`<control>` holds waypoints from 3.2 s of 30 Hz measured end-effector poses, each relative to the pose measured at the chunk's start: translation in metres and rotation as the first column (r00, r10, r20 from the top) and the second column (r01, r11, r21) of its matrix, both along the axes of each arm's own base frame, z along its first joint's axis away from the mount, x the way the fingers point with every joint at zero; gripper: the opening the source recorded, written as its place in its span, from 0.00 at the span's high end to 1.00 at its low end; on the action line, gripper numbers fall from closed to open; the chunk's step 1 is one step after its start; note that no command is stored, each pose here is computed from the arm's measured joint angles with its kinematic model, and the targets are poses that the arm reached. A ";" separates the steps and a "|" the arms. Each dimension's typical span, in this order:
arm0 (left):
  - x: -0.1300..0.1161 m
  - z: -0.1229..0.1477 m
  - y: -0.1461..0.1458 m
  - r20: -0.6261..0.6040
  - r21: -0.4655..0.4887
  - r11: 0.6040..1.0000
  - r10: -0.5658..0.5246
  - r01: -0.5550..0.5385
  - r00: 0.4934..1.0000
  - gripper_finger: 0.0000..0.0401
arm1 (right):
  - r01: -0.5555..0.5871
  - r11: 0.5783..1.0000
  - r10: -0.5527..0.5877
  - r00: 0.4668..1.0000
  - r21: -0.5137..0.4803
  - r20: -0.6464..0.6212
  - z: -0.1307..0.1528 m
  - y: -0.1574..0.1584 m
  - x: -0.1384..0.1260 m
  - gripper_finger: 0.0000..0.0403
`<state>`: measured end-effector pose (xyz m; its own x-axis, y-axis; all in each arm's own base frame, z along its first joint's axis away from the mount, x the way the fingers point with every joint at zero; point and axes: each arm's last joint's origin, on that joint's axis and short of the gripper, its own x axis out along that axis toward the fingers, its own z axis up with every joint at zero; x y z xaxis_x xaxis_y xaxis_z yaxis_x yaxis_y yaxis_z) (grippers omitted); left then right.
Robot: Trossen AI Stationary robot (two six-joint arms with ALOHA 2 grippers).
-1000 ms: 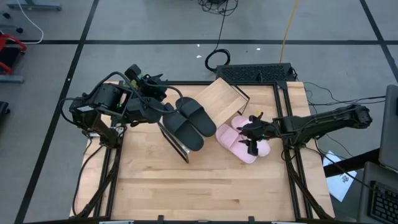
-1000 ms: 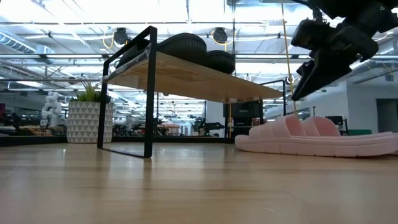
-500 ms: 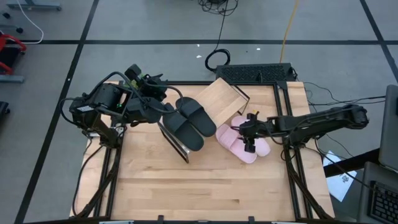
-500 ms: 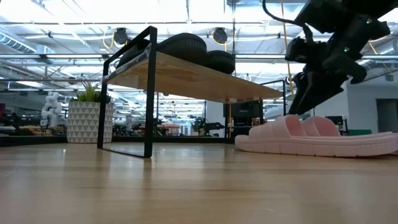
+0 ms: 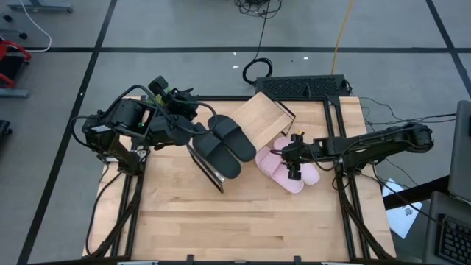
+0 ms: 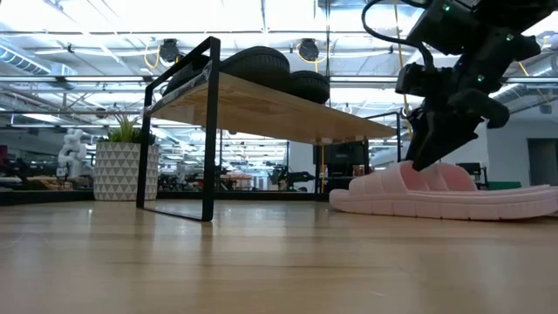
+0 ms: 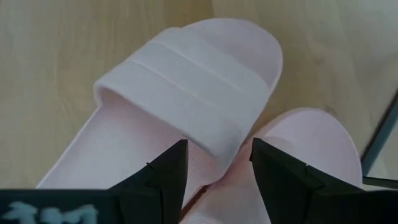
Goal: Pick and place slides into the shelf
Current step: Put the left pink slide on the shelf
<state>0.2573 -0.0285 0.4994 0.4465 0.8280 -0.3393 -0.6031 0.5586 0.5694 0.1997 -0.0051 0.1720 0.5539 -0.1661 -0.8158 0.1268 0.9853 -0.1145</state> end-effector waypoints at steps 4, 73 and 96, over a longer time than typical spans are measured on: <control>0.000 0.000 0.000 0.000 -0.001 1.000 -0.001 0.001 1.000 0.72 | 0.022 0.999 -0.022 1.000 -0.040 -0.001 0.000 -0.001 0.000 0.58; 0.000 0.000 0.001 0.025 -0.014 1.000 0.012 -0.012 1.000 0.72 | 0.406 0.912 -0.363 0.745 0.052 0.560 0.193 0.014 -0.005 1.00; 0.000 0.000 0.001 0.015 -0.009 1.000 0.009 -0.009 1.000 0.72 | 0.535 0.845 -0.495 0.774 0.012 0.395 0.134 -0.101 0.105 1.00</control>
